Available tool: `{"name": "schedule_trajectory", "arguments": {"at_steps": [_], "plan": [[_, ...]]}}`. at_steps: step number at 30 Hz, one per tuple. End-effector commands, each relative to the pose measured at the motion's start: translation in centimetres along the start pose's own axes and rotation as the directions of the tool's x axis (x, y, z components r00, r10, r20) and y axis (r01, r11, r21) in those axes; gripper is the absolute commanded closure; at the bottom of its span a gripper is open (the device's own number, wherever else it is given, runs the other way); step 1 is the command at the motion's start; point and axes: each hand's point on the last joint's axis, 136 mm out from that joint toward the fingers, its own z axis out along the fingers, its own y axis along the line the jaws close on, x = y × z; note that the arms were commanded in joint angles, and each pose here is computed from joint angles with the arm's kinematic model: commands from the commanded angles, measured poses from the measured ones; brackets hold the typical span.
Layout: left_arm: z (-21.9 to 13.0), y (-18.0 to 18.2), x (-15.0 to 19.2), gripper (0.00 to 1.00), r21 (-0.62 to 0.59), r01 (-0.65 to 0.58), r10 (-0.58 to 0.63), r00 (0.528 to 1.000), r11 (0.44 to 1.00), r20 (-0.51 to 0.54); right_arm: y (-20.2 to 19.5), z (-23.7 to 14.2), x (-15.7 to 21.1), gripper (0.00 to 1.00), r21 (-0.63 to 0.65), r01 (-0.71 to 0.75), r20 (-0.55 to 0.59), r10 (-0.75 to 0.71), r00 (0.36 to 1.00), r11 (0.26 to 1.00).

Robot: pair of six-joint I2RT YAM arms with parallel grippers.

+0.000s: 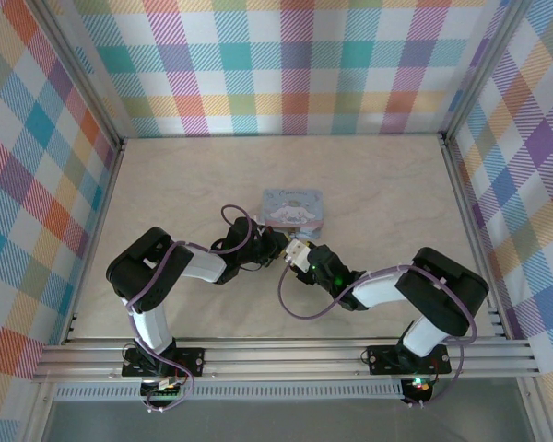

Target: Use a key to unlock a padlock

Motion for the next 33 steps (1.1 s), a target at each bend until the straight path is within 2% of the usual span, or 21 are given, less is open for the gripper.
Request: {"name": "schedule_trajectory", "arguments": {"at_steps": [1, 6, 10, 14, 19, 22, 30, 33], "plan": [[-0.02, -0.52, -0.2, 0.95, -0.009, 0.012, -0.012, 1.0, 1.0, 0.012, -0.52, 0.46, -1.94, 0.57, 0.022, -0.029, 0.053, 0.028, 0.998, 0.999], [0.0, -0.42, -0.16, 0.95, -0.012, 0.012, -0.012, 1.0, 1.0, 0.012, -0.49, 0.86, -2.32, 0.57, 0.023, -0.027, 0.06, 0.026, 0.998, 0.999], [-0.01, -0.47, -0.14, 0.95, -0.011, 0.012, -0.011, 1.0, 1.0, 0.011, -0.51, 1.06, -2.5, 0.64, 0.024, -0.029, 0.062, 0.028, 0.998, 0.999], [-0.06, -0.5, -0.18, 0.95, -0.009, 0.013, -0.013, 1.0, 1.0, 0.012, -0.62, 1.22, -2.42, 0.74, 0.031, -0.04, 0.054, 0.038, 0.998, 0.999], [-0.12, -0.43, -0.19, 0.95, -0.011, 0.013, -0.013, 1.0, 1.0, 0.014, -0.88, 1.36, -2.13, 0.93, 0.043, -0.062, 0.035, 0.06, 0.998, 0.997], [-0.15, -0.34, -0.15, 0.95, -0.013, 0.013, -0.013, 1.0, 1.0, 0.015, -1.12, 1.4, -2.11, 0.99, 0.049, -0.077, 0.031, 0.075, 0.997, 0.996], [-0.23, -0.19, -0.18, 0.95, -0.017, 0.011, -0.011, 1.0, 1.0, 0.02, -1.04, 1.09, -2.33, 1.0, -0.012, -0.163, 0.041, 0.164, 0.986, 0.987], [-0.22, -0.51, -0.26, 0.89, -0.01, 0.004, -0.004, 1.0, 1.0, 0.021, -0.94, 1.03, -2.33, 1.0, -0.027, -0.174, 0.041, 0.175, 0.984, 0.984]]}}
